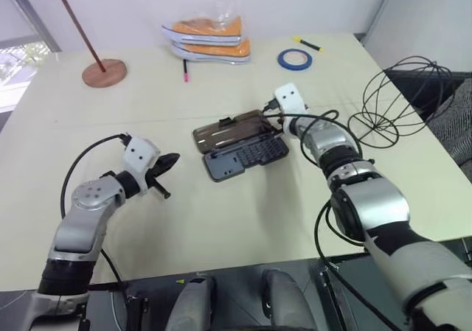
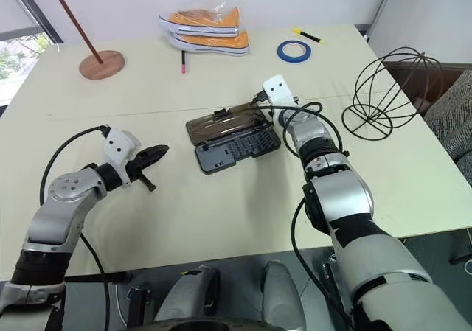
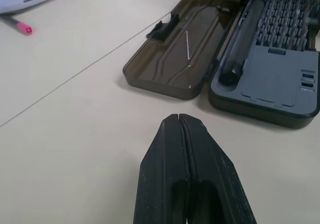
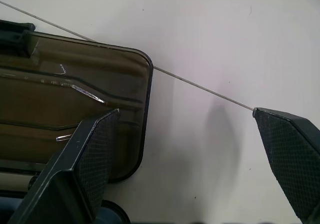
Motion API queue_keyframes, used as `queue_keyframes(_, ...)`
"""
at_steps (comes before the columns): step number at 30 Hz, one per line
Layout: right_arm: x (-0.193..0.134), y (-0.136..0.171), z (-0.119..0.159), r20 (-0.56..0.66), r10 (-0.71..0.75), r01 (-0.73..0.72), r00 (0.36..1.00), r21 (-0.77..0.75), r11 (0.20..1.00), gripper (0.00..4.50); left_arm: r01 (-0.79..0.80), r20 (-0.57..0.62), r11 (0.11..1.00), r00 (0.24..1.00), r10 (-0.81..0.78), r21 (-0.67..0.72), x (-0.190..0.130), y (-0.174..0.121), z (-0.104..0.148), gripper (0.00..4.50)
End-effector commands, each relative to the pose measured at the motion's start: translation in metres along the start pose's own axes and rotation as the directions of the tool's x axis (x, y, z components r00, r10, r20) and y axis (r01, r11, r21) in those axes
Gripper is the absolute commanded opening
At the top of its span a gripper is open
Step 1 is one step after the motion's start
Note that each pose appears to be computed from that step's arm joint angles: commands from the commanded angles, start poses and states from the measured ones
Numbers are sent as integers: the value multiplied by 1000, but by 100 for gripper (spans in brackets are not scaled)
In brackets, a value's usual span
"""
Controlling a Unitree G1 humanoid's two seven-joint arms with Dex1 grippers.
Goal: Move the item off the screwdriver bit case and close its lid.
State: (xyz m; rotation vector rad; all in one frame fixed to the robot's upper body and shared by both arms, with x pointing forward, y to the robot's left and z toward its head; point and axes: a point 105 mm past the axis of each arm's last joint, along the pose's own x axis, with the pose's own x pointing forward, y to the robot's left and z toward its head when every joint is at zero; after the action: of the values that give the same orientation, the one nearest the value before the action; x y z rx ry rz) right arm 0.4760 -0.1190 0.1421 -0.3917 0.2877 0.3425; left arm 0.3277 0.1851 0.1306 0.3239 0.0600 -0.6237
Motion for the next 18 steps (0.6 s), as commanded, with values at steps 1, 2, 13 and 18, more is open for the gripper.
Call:
queue_keyframes(1,2,8,10,18,18,-18,1000,-40,999,394,-28,42,999,999,26,39,-4,6,14,0)
queue_keyframes(2,2,11,10,17,24,-23,1000,-44,999,364,-29,42,999,999,27,39,-4,6,14,0)
queue_keyframes(13,6,33,12,-8,91,-91,996,-53,994,4,-55,43,998,998,54,39,-6,7,12,0)
queue_keyframes(18,5,31,0,-52,106,-108,993,-46,993,4,-67,44,997,997,65,39,-7,8,12,0)
